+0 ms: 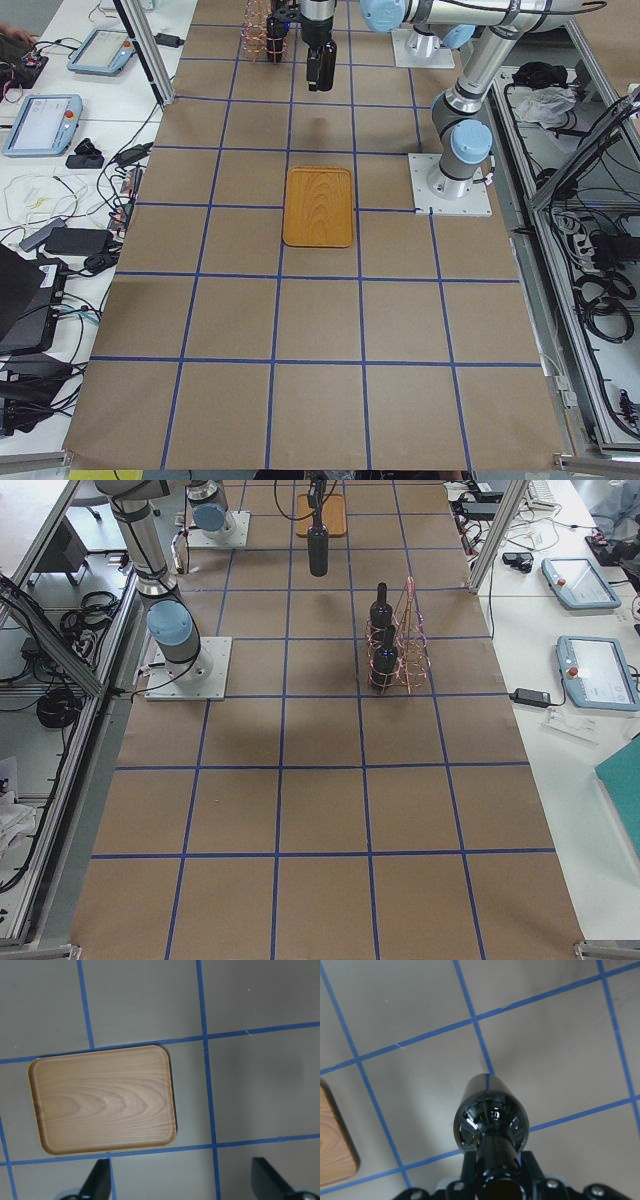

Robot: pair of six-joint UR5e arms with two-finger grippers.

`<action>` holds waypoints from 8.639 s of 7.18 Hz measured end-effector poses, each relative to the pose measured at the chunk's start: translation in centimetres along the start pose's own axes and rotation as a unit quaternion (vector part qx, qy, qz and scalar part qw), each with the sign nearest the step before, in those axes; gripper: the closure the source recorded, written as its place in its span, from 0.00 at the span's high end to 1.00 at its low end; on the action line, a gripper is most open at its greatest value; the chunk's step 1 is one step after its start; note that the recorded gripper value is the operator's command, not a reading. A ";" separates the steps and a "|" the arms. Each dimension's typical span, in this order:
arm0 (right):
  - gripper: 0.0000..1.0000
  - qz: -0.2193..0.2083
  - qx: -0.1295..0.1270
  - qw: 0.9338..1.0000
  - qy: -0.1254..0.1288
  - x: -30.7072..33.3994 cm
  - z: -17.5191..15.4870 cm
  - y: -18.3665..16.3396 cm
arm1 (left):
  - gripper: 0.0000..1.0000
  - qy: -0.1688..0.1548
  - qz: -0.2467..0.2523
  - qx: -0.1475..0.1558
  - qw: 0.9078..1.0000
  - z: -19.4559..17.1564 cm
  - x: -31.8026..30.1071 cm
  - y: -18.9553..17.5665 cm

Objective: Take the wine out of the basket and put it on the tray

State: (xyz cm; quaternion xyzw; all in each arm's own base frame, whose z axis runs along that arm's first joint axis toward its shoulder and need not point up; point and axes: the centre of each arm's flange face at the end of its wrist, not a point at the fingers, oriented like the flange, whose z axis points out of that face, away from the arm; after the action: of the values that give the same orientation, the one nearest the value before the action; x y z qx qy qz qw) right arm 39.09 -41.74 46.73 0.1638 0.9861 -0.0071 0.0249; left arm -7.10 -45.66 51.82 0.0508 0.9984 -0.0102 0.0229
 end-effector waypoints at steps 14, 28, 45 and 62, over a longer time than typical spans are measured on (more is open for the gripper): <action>1.00 0.060 0.028 0.996 -0.066 -6.3 1.8 3.3 | 1.00 0.000 0.002 0.006 1.000 -0.4 0.0 0.0; 1.00 -0.224 0.039 0.973 0.032 20.2 -9.7 -12.7 | 1.00 0.048 0.025 -0.070 0.996 9.2 9.1 0.1; 1.00 -0.182 0.082 0.980 0.013 17.6 -9.9 -12.1 | 0.00 0.010 0.063 -0.063 0.996 9.7 8.6 -3.2; 1.00 -0.161 0.129 0.979 0.007 17.5 -10.6 -16.4 | 1.00 0.001 -0.017 -0.080 0.997 4.4 -13.0 0.1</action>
State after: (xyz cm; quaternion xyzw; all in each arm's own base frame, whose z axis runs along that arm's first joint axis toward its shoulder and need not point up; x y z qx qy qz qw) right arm 16.72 -51.37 56.48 0.0048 0.9906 -0.1366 -0.0046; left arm 5.99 -46.96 48.06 0.0314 0.9968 0.0696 0.0256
